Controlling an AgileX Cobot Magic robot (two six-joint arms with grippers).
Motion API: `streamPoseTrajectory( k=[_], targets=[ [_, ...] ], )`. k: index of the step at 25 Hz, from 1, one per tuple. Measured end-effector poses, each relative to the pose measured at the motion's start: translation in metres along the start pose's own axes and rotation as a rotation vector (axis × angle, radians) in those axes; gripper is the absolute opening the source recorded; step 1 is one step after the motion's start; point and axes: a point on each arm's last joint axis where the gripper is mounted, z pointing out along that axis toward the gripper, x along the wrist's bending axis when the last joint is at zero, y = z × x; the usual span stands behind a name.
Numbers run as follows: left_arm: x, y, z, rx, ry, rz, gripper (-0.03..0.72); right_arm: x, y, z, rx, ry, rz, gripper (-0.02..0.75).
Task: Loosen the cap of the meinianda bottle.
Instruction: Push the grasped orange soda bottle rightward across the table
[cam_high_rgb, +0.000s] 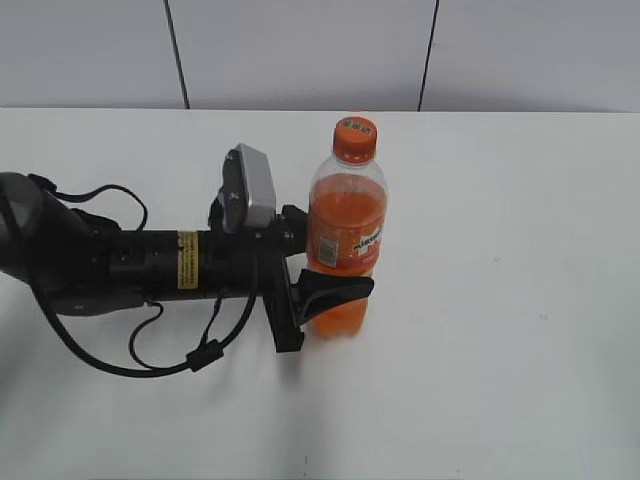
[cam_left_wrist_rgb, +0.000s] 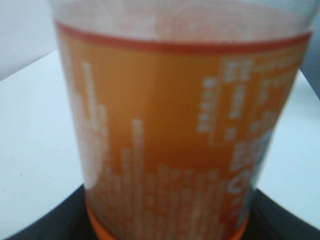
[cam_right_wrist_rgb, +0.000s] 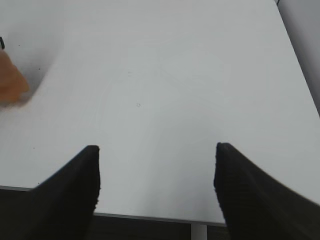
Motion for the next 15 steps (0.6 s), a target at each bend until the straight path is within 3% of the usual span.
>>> streamPoseTrajectory(
  k=[5, 15],
  targets=[
    [-0.003, -0.016, 0.003, -0.007, -0.019, -0.046, 0.409, 0.000, 0.000, 0.000, 0.000, 0.000, 0.000, 0.533],
    [-0.003, -0.017, 0.003, -0.009, -0.025, -0.044, 0.409, 0.000, 0.000, 0.000, 0.000, 0.000, 0.000, 0.533]
  ],
)
